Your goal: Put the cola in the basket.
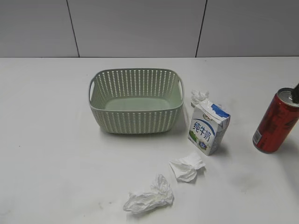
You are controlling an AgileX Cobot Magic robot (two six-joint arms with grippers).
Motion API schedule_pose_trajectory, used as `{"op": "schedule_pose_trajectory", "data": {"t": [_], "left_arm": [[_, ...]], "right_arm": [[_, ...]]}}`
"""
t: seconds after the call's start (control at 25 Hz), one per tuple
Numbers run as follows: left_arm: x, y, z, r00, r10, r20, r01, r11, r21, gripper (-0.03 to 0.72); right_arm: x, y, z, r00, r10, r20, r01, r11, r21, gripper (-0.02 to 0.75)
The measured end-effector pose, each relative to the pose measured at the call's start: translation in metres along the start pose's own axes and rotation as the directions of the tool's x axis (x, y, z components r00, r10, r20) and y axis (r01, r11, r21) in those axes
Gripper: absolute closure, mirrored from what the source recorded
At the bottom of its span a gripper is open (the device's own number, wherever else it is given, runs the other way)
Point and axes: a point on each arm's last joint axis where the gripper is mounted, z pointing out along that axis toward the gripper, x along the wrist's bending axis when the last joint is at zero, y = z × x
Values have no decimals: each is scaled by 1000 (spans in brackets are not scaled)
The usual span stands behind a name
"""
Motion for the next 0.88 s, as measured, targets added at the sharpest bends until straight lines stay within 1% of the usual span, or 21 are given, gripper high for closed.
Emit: {"op": "schedule_pose_trajectory", "data": {"t": [0.16,0.32,0.52,0.72,0.8,0.88], "left_arm": [[0,0,0,1000,0,0,0,1000,0,460],[0,0,0,1000,0,0,0,1000,0,460],[0,0,0,1000,0,0,0,1000,0,460],[0,0,0,1000,0,0,0,1000,0,460],[0,0,0,1000,0,0,0,1000,0,460],[0,0,0,1000,0,0,0,1000,0,460]], "right_arm": [[3,29,33,1000,5,11,-6,998,62,103],[3,47,63,1000,-2,29,-1,993,115,103],[0,48,97,999,-13,53,2,979,202,103],[-3,42,119,997,-11,71,-9,963,268,106],[-3,41,122,997,-10,73,-11,960,280,121],[-3,39,122,997,-9,79,-15,954,301,155]]}}
